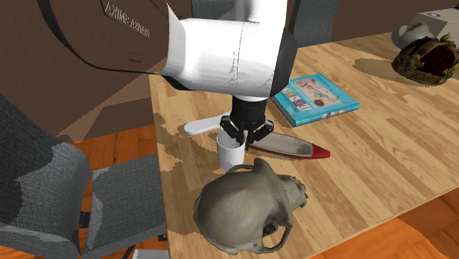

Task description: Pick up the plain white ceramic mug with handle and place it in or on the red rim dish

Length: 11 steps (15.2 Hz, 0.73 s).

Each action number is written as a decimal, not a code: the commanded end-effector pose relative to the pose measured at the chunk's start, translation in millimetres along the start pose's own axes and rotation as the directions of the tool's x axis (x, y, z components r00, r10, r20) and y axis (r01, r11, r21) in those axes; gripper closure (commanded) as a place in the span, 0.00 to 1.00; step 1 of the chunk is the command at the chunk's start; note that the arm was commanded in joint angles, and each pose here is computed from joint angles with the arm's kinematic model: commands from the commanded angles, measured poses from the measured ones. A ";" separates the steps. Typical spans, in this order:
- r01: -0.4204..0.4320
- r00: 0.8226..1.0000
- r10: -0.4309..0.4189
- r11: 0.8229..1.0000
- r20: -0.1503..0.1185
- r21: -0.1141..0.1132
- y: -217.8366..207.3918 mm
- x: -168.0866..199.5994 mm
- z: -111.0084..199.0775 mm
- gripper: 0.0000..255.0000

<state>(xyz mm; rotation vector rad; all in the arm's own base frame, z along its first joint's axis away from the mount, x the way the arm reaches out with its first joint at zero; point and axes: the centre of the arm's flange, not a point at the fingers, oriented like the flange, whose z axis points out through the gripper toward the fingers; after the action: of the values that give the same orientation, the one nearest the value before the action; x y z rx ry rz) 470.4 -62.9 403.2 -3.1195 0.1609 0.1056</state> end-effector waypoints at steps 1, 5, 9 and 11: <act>0.000 1.000 0.000 1.000 0.000 0.000 0.3 0.4 -11.3 1.00; 0.000 1.000 0.000 1.000 0.000 0.000 0.0 -1.1 -32.3 1.00; 0.000 1.000 0.000 1.000 0.000 0.000 -0.3 -2.5 -53.4 1.00; 0.000 1.000 0.000 1.000 0.000 0.000 -0.4 -3.2 -63.9 1.00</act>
<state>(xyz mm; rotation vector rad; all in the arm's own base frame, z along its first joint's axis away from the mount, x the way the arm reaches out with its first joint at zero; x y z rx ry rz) 470.3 -63.2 461.5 -3.1196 0.1609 0.1056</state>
